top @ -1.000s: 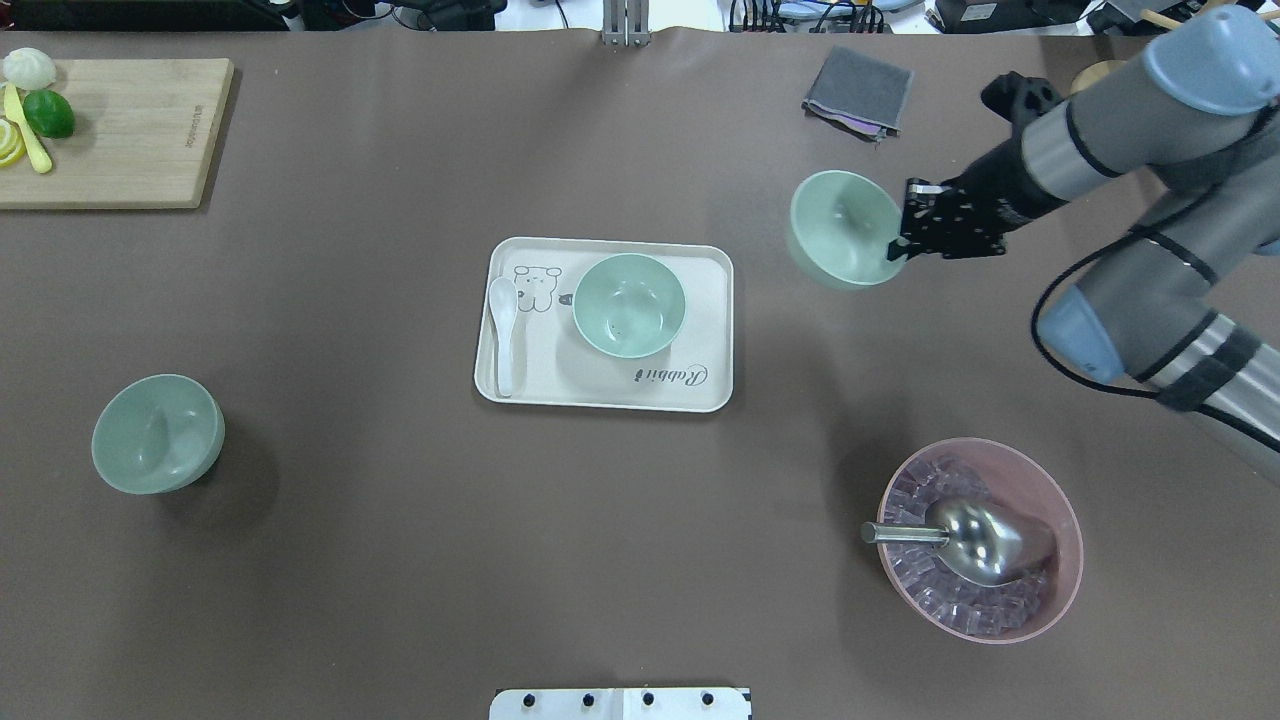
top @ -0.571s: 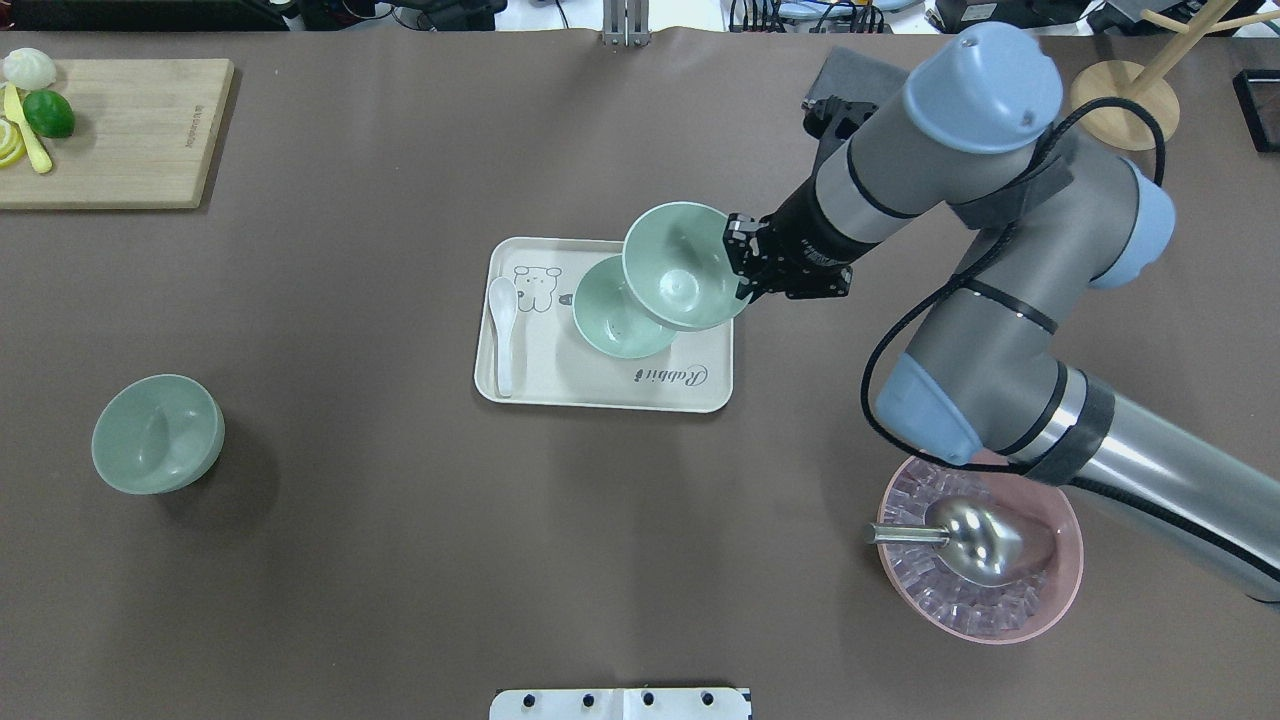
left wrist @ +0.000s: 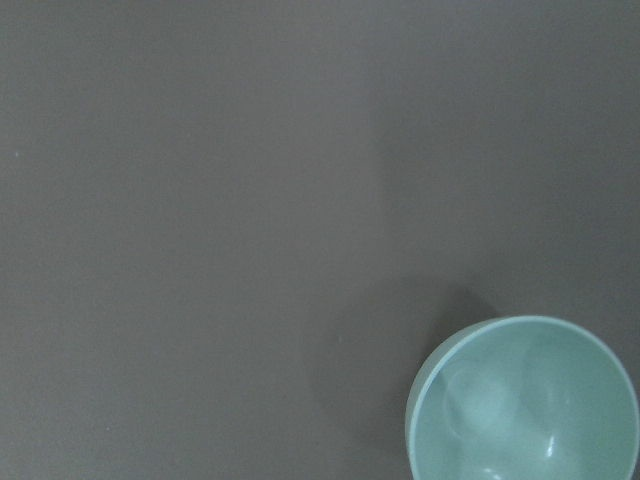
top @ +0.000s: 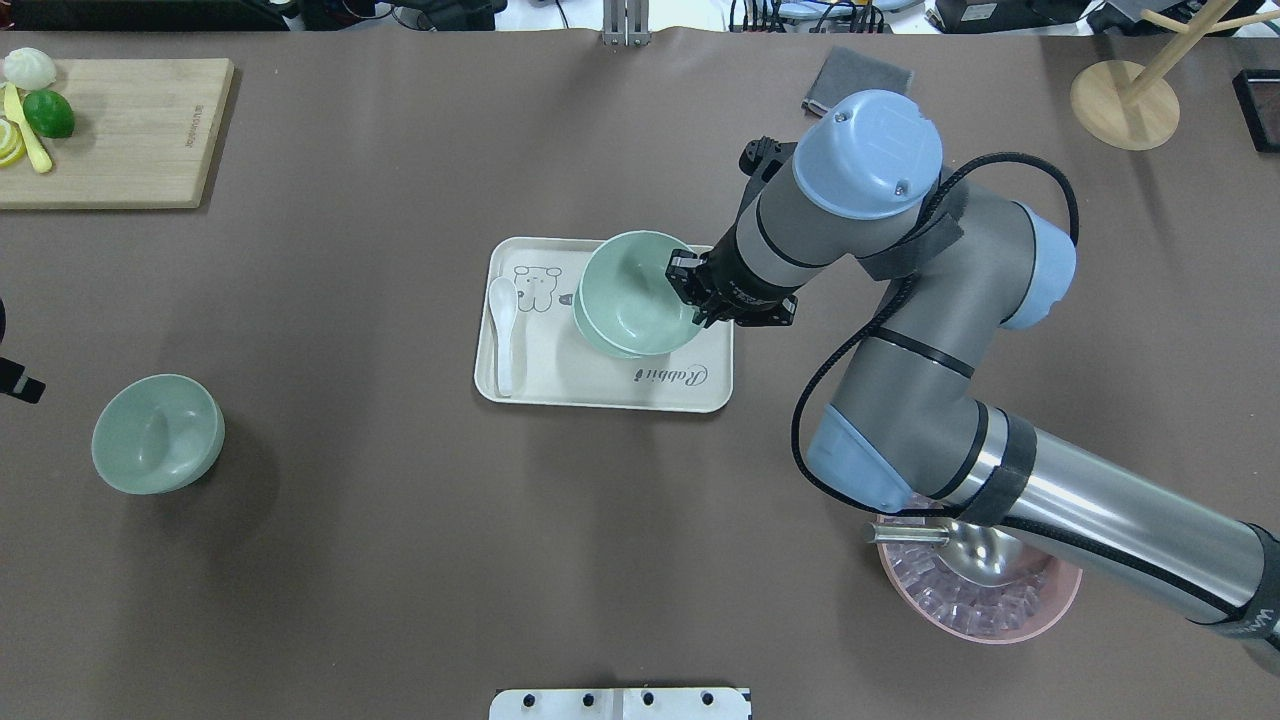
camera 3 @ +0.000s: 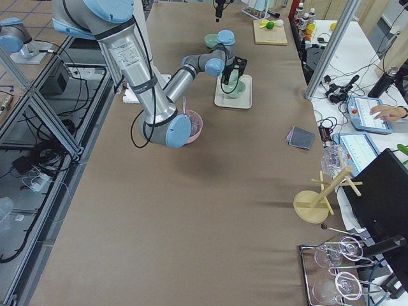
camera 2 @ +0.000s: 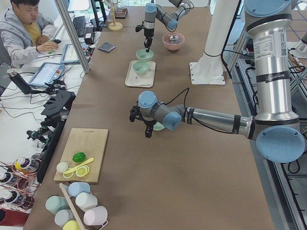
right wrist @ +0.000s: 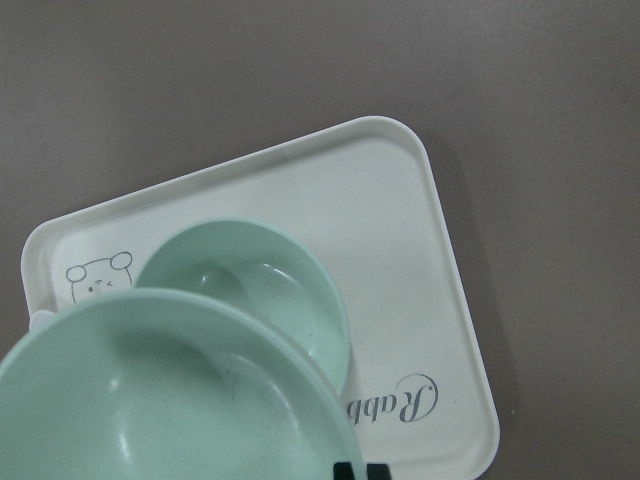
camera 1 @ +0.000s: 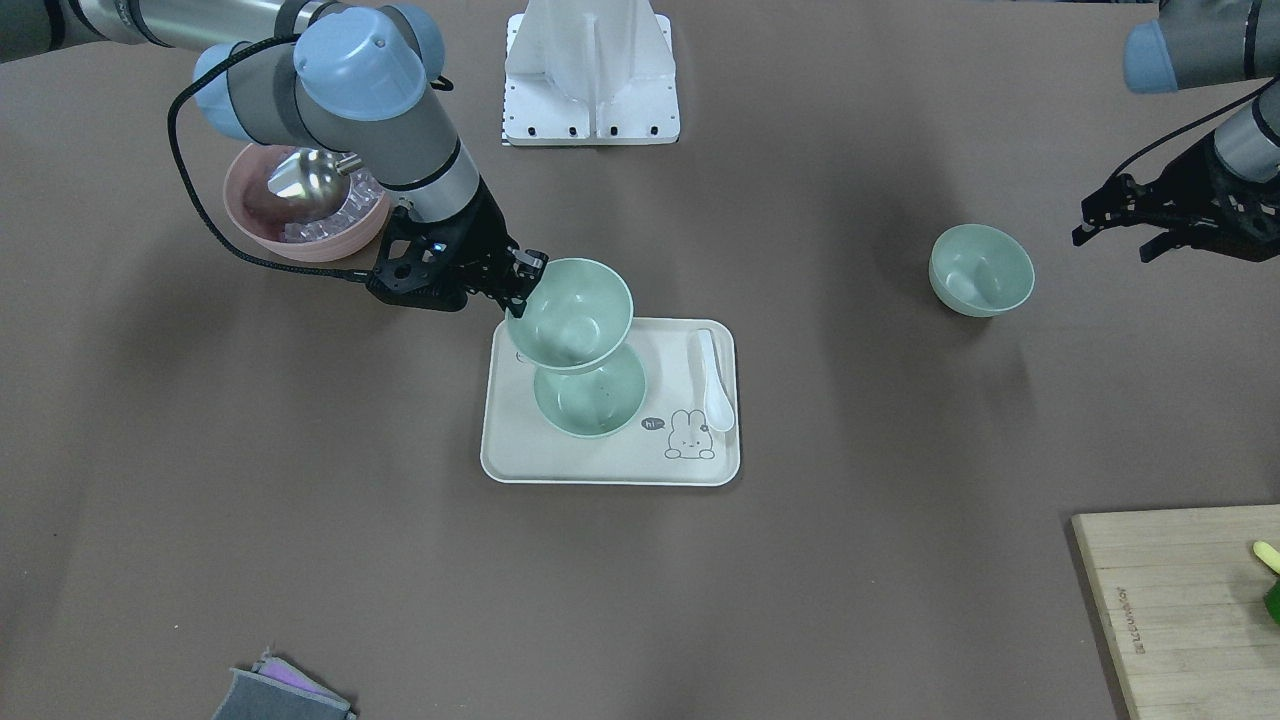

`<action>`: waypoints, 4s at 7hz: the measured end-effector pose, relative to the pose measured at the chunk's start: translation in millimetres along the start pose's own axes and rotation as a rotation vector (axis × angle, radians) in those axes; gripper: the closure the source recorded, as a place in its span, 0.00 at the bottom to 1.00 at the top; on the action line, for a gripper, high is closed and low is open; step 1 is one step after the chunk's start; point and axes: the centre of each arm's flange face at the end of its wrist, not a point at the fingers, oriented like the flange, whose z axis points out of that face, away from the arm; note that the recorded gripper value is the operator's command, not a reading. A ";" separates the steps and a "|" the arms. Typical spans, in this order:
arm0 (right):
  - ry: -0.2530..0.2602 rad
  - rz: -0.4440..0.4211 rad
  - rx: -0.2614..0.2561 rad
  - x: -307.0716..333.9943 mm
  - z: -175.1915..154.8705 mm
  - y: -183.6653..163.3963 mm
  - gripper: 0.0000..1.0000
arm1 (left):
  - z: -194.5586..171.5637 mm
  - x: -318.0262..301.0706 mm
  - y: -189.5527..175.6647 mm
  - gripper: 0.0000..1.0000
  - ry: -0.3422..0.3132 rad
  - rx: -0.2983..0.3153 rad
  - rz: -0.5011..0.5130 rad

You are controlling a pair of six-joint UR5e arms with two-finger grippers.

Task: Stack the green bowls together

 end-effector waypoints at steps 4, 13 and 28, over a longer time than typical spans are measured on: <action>0.044 0.007 0.017 -5.8 28.2 -12.3 1.00 | 57.5 21.7 13.3 0.16 0.020 -0.049 0.008; 0.026 0.003 0.035 -11.1 47.6 -21.0 1.00 | 66.8 46.5 -7.4 1.00 0.059 -0.037 -0.011; -0.030 -0.087 -0.040 132.9 -33.4 -92.6 0.00 | 33.7 411.1 -181.7 1.00 0.300 0.009 -0.281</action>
